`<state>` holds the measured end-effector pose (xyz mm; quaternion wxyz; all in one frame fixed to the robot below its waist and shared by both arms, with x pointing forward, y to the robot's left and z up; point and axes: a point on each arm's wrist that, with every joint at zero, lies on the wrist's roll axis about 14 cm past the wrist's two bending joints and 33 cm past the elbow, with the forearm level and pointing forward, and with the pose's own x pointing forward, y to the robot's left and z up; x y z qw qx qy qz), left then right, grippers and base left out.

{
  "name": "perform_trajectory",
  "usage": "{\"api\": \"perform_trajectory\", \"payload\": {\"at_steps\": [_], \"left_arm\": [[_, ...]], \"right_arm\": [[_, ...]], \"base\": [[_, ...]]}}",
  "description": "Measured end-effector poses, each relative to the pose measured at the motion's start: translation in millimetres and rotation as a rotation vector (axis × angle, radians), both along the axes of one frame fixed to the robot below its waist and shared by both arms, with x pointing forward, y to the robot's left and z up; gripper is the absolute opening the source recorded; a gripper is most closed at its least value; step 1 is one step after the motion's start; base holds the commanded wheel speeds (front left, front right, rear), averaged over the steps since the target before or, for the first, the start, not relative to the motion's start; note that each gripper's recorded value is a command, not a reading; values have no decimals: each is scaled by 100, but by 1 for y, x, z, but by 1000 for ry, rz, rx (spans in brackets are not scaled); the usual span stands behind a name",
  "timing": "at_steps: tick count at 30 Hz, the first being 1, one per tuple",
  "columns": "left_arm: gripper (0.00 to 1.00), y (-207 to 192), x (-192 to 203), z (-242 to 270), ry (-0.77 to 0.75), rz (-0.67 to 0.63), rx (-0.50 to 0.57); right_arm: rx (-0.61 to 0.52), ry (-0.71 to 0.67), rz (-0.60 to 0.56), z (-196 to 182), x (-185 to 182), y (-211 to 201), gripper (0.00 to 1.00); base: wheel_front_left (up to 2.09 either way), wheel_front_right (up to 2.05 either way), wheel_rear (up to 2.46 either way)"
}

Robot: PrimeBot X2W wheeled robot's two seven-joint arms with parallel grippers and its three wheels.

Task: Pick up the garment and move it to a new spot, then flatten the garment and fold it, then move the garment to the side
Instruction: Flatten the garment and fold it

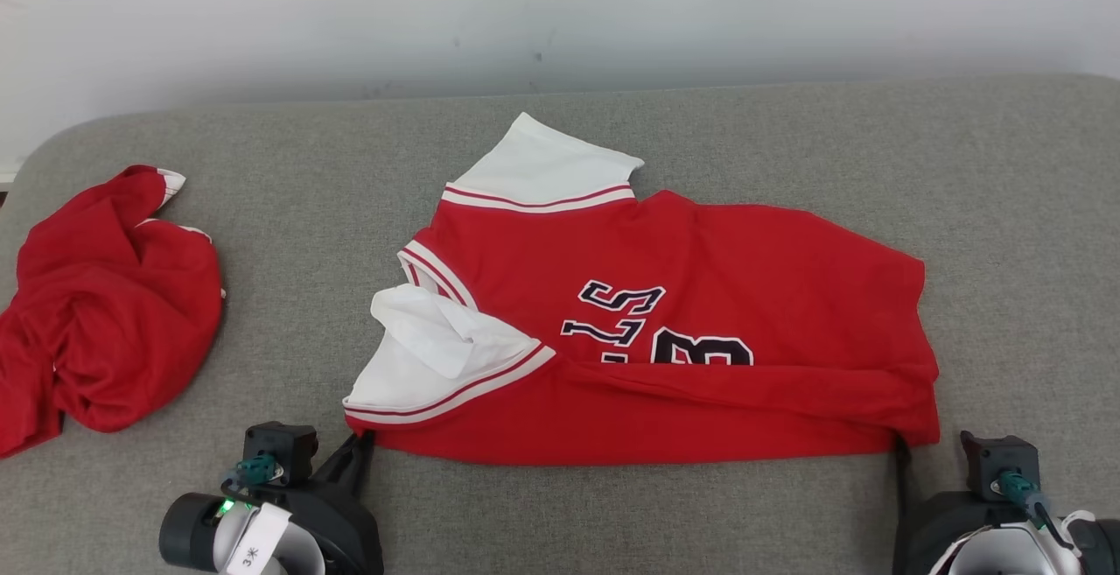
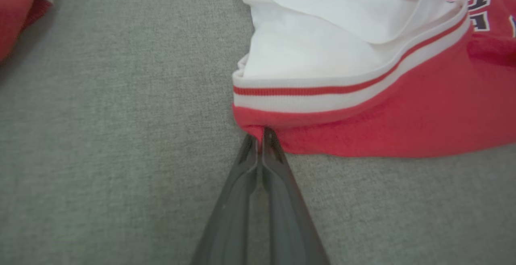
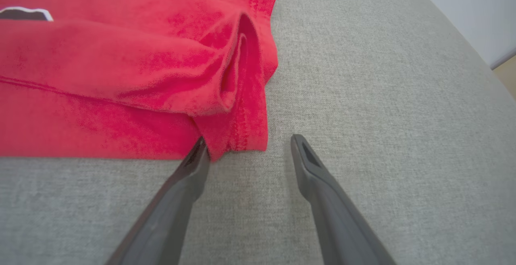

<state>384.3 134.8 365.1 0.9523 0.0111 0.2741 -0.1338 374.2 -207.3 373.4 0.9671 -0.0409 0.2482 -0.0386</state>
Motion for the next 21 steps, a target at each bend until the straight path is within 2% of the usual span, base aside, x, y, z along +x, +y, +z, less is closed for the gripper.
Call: {"api": "perform_trajectory", "payload": {"at_steps": [7, 8, 9, 10, 11, 12, 13, 15, 16, 21], "left_arm": [[0, 0, 0, 0, -2, 0, 1], [0, 0, 0, 0, -2, 0, 1], [0, 0, 0, 0, -4, -1, 1], [0, 0, 0, 0, -5, 0, 0], [0, 0, 0, 0, -4, -1, 1], [0, 0, 0, 0, -4, -1, 1], [0, 0, 0, 0, -4, -1, 1], [0, 0, 0, -1, -6, -1, 1], [0, 0, 0, -1, -7, 0, 0], [0, 0, 0, -1, -4, -7, 0]], "right_arm": [[-31, -16, -36, 4, 0, -17, 100], [-32, -17, -39, 5, 0, -18, 96], [-33, -19, -44, 5, 0, -19, 85], [-34, -20, -48, 5, 0, -20, 81], [-34, -20, -50, 5, 0, -21, 55], [-33, -19, -54, 5, 0, -22, 47], [-33, -17, -57, 5, 0, -22, 44], [-34, -14, -61, 4, -1, -23, 6], [-34, -13, -63, 4, -1, -23, 0], [-33, -19, -62, 5, 6, -22, 0]], "base": [[0, 0, 0], [0, 0, 0], [0, 0, 0], [0, 0, 0], [0, 0, 0], [0, 0, 0], [0, 0, 0], [0, 0, 0], [0, 0, 0], [0, 0, 0]]}}
